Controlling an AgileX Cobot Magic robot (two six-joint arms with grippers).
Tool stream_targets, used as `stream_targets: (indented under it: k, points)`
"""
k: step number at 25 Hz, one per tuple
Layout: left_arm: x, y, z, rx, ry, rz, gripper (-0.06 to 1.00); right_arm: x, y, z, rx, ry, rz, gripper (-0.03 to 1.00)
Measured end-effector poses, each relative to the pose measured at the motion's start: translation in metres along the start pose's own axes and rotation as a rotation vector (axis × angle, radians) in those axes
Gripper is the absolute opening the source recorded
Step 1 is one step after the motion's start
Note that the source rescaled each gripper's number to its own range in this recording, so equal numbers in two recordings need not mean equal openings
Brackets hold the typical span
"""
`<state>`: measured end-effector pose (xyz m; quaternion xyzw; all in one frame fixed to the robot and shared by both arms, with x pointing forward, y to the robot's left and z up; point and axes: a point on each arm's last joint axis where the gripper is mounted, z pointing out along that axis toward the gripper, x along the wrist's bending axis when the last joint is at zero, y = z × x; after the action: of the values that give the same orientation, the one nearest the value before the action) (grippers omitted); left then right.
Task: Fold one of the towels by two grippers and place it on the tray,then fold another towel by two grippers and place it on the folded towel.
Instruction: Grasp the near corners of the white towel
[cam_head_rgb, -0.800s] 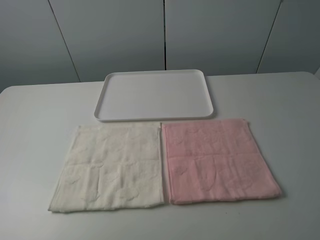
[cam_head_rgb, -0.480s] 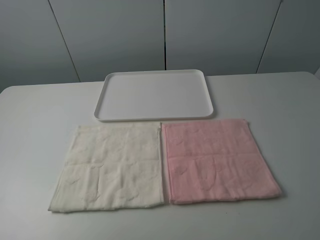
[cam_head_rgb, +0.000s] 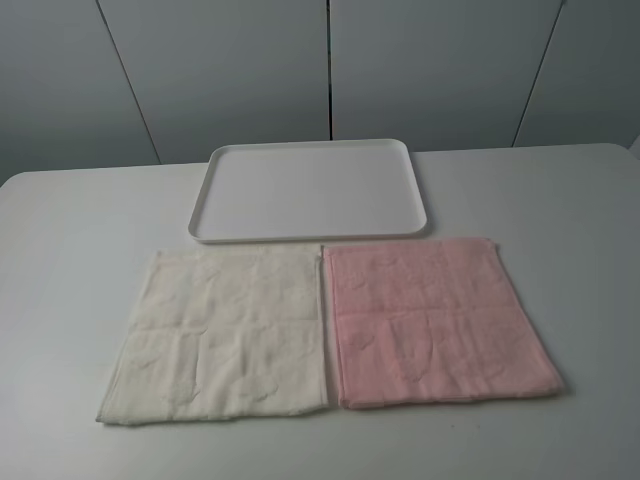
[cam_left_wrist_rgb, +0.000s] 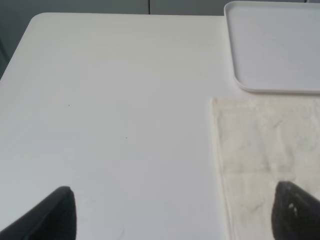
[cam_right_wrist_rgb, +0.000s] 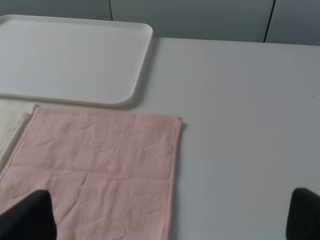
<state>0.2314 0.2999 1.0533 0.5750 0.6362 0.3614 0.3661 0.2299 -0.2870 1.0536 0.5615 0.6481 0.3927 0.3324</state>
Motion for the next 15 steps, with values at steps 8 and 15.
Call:
stream_targets:
  k: [8, 15]
  points:
    - [0.0000, 0.0000, 0.0000, 0.000, 0.000, 0.000, 1.00, 0.0000, 0.0000, 0.0000, 0.000, 0.000, 0.000, 1.00]
    - [0.0000, 0.0000, 0.0000, 0.000, 0.000, 0.000, 1.00, 0.0000, 0.0000, 0.0000, 0.000, 0.000, 0.000, 1.00]
